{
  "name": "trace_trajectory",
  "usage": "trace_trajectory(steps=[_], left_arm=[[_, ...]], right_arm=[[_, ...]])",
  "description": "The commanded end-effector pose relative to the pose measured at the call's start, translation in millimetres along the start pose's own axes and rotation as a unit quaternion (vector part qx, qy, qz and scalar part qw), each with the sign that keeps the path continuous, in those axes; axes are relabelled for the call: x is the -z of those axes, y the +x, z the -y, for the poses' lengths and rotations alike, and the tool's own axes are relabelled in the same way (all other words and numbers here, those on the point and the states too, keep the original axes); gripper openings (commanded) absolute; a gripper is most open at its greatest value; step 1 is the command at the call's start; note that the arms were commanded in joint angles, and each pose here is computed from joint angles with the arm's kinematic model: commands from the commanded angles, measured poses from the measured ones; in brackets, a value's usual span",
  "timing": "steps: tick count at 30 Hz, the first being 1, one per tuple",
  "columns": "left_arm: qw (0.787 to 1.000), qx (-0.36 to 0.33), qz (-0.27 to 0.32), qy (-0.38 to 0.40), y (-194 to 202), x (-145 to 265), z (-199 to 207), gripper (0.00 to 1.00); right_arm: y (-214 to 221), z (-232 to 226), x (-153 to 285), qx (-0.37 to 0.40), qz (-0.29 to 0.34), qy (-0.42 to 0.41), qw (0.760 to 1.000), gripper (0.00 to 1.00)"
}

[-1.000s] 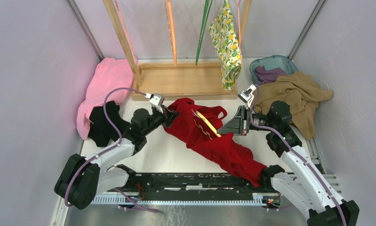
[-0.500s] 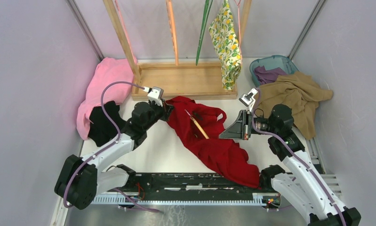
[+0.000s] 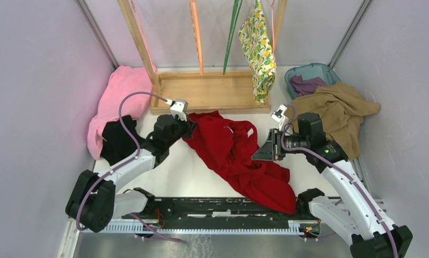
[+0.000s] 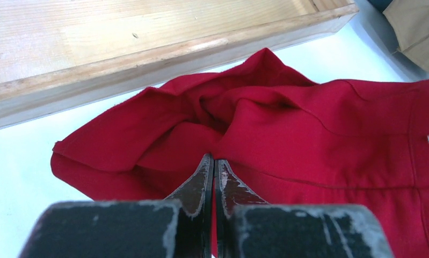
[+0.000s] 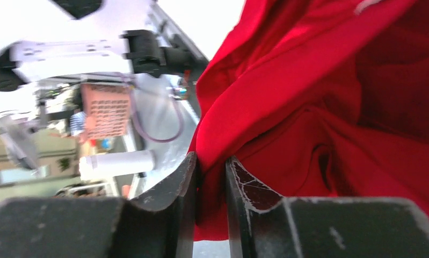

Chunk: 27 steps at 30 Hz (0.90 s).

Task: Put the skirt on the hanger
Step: Hang the skirt on the hanger.

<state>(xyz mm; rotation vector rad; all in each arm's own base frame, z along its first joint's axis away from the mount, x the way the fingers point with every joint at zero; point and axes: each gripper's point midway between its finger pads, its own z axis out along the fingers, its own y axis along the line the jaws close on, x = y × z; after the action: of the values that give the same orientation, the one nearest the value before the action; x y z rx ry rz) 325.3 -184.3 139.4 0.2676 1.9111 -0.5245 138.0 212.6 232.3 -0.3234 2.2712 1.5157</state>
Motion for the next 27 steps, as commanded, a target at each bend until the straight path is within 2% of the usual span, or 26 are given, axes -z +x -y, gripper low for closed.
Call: trace_trajectory(steps=[1,8,10,13,18,23,27], left_arm=[[0.999,-0.003,0.034,0.014,-16.1,-4.7,4.7,0.03],[1.0,-0.002,0.021,0.006,-4.3,-9.6,-0.3,0.03],[1.0,-0.002,0.017,0.002,0.5,-10.1,-2.8,0.03],[1.0,-0.005,0.015,-0.011,4.7,-8.9,-8.1,0.03],[0.999,-0.004,0.012,-0.034,11.0,-8.7,-17.6,0.03],[0.998,0.009,0.034,-0.043,7.4,-4.2,-20.5,0.03],[0.998,0.007,0.037,-0.045,5.1,-2.7,-21.0,0.03]], right_arm=[[3.6,29.0,17.9,0.081,-0.002,0.12,0.989,0.31],[3.1,51.6,23.1,0.113,-0.011,0.218,0.969,0.39],[-3.2,50.6,26.6,0.123,0.008,0.231,0.965,0.5],[-17.8,38.7,33.0,0.146,0.043,0.233,0.961,0.56],[-22.4,35.0,13.2,0.152,0.01,0.212,0.965,0.54],[-33.6,46.3,-19.1,0.157,-0.007,0.211,0.965,0.52],[-49.6,50.1,-41.2,0.17,0.001,0.195,0.966,0.47]])
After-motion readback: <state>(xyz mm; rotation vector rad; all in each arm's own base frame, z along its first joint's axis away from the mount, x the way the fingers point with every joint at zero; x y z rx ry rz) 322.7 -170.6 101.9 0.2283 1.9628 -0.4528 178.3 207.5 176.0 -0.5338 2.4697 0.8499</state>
